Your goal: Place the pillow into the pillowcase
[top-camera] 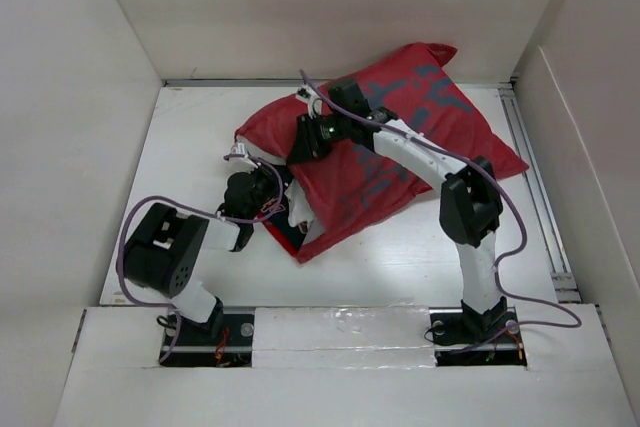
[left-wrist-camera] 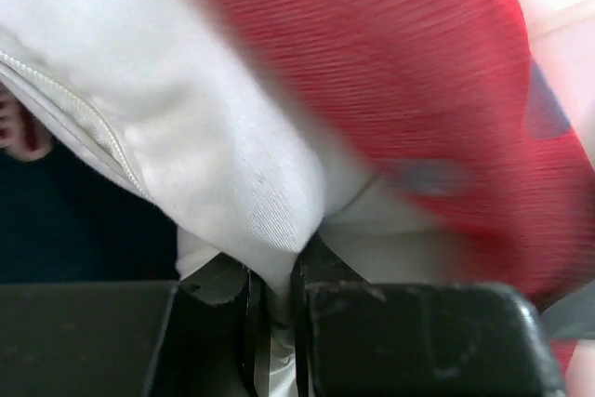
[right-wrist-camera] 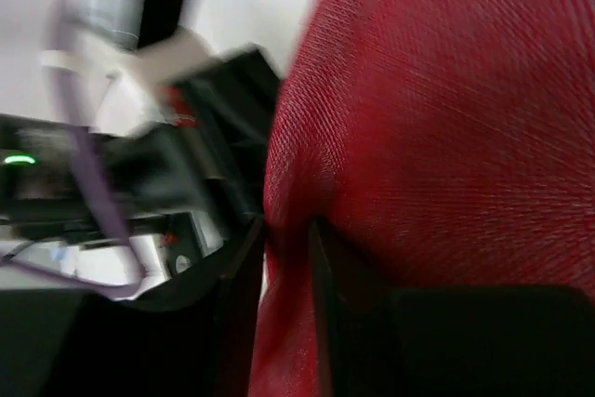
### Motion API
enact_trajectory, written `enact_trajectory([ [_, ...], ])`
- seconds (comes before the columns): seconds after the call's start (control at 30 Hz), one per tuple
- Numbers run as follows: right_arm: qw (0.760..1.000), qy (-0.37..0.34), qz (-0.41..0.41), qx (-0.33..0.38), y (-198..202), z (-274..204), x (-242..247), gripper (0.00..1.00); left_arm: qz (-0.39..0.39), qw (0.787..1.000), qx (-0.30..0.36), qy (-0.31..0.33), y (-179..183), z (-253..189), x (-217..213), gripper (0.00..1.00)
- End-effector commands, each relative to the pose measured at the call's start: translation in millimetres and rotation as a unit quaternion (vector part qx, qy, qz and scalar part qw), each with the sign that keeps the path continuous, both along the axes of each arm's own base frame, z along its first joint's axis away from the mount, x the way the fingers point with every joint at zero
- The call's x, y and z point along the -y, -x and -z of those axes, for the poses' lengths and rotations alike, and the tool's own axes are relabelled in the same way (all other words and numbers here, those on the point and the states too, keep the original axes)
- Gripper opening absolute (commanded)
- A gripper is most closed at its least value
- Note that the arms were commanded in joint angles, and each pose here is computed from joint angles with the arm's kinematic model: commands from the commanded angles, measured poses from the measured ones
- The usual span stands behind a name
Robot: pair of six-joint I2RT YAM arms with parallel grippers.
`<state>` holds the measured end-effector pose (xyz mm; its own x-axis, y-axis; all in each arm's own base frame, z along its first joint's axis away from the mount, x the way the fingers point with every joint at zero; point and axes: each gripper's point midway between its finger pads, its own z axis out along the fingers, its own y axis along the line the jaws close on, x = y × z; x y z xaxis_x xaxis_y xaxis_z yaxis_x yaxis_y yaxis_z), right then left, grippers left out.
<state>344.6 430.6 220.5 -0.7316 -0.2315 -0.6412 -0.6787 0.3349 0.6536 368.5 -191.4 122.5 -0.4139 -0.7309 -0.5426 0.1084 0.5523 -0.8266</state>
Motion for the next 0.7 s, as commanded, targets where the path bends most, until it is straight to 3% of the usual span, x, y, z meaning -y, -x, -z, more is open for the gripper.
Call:
enact_trajectory([
  [0.0, 0.999, 0.013, -0.03, 0.005, 11.8, 29.5, -6.0, 0.36, 0.04, 0.994, 0.079, 0.064, 3.4, -45.4, 19.3, 0.0],
  [0.03, 0.999, 0.003, -0.03, 0.018, 9.8, 25.5, -7.7, 0.4, 0.012, 0.996, 0.06, 0.061, 9.9, -30.2, 4.0, 0.01],
  [0.07, 0.999, 0.002, -0.03, 0.02, 11.3, 27.3, -6.4, 0.45, -0.008, 0.997, 0.047, 0.059, 13.6, -25.4, -4.5, 0.13],
  [0.1, 0.999, -0.006, -0.031, 0.021, 13.2, 22.4, -6.7, 0.48, -0.035, 0.996, 0.054, 0.065, 15.4, -40.4, -18.0, 0.34],
  [0.13, 0.999, -0.013, -0.031, 0.03, 12.9, 14.6, -6.9, 0.48, -0.09, 0.995, -0.027, 0.021, 18.0, -0.4, -38.8, 0.35],
  [0.2, 0.999, -0.023, -0.034, 0.034, 12.4, 7.8, -9.3, 0.45, -0.142, 0.988, -0.055, -0.019, 14.0, -4.8, -58.8, 0.37],
  [0.23, 0.999, -0.027, -0.031, 0.031, 11.6, 2.6, -10.4, 0.37, -0.161, 0.986, -0.048, -0.026, 16.9, -20.0, -68.2, 0.46],
  [0.27, 0.999, -0.028, -0.031, 0.033, 9.6, 2.5, -12.0, 0.3, -0.19, 0.977, -0.081, -0.055, 24.4, -7.6, -83.1, 0.57],
  [0.3, 0.998, -0.033, -0.027, 0.039, 9.8, -7.2, -17.6, 0.23, -0.196, 0.976, -0.076, -0.059, 25.1, -18.6, -86.5, 0.76],
  [0.33, 0.999, -0.029, -0.022, 0.038, 4.5, -1.3, -20.4, 0.19, -0.201, 0.975, -0.075, -0.063, 27.2, -25.9, -92.3, 0.9],
  [0.37, 0.999, -0.028, -0.028, 0.037, 8.4, -1.4, -25.8, 0.22, -0.22, 0.969, -0.083, -0.078, 35.6, -31.6, -105.3, 1.0],
  [0.47, 0.998, -0.033, -0.044, 0.029, 21.2, -6.2, -38.1, 0.33, -0.26, 0.957, -0.094, -0.09, 43.0, -51.5, -123.1, 1.0],
  [0.57, 0.993, -0.089, -0.062, 0.039, 36.3, -44.7, -50.2, 0.35, -0.291, 0.94, -0.141, -0.113, 44.8, -33.5, -135.9, 1.0],
  [0.67, 0.992, -0.098, -0.066, 0.041, 37.4, -57.4, -51.2, 0.37, -0.3, 0.93, -0.177, -0.117, 36.6, -13.6, -149.9, 1.0],
])
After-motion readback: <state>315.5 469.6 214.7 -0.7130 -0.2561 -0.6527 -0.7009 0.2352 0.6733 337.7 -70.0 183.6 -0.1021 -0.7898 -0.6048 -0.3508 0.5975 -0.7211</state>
